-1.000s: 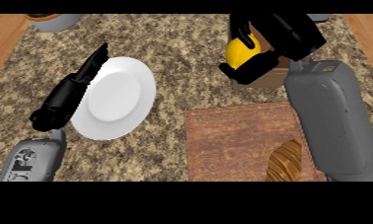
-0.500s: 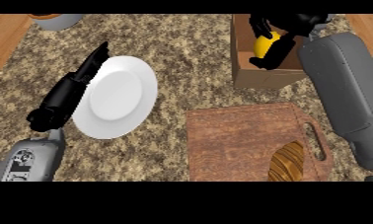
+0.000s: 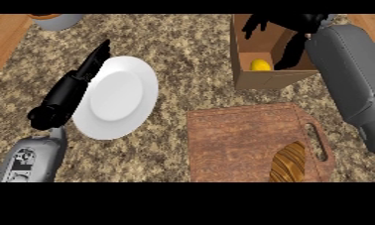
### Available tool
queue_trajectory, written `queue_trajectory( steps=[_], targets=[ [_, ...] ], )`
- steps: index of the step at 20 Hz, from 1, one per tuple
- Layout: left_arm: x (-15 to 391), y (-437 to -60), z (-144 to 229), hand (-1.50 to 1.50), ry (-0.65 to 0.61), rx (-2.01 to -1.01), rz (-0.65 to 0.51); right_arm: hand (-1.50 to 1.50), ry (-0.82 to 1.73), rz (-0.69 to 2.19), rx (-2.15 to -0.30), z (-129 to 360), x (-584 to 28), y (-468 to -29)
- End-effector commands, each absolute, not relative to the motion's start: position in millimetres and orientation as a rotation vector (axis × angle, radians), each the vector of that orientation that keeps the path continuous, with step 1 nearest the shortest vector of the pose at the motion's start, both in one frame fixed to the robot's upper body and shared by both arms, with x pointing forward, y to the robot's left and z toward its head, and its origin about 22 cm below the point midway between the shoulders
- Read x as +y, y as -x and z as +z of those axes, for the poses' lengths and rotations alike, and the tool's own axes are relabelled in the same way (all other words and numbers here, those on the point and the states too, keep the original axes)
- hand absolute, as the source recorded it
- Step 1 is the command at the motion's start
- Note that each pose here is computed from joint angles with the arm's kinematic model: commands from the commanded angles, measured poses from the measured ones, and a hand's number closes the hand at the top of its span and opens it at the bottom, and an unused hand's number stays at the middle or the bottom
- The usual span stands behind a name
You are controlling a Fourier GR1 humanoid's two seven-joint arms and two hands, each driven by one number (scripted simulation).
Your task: Pick the lemon from the cutting board and place it in the cardboard box
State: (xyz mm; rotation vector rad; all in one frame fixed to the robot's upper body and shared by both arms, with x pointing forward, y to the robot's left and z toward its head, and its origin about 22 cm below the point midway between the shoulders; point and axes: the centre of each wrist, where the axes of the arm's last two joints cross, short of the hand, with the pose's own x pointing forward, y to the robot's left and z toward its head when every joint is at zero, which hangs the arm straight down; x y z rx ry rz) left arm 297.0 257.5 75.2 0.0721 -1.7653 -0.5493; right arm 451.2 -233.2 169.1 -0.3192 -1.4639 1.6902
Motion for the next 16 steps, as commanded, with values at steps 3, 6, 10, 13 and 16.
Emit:
queue_trajectory(
  steps=[3,6,10,13,16],
  targets=[
    [269,-295,66,0.0,-0.084,-1.755,-0.53,-1.5,-0.045,1.293,-1.811,156,-242,-455],
    [262,-295,72,0.0,-0.06,-1.749,-0.552,-1.5,-0.285,0.918,-1.826,140,-240,-461],
    [266,-296,69,0.0,-0.086,-1.761,-0.532,-1.5,-0.361,0.667,-1.73,149,-259,-468],
    [254,-294,64,0.0,-0.069,-1.769,-0.561,-1.5,-0.332,0.539,-1.705,157,-283,-469],
    [246,-307,80,0.0,-0.044,-1.808,-0.574,-1.5,-0.289,0.447,-1.756,172,-322,-463]
  ],
)
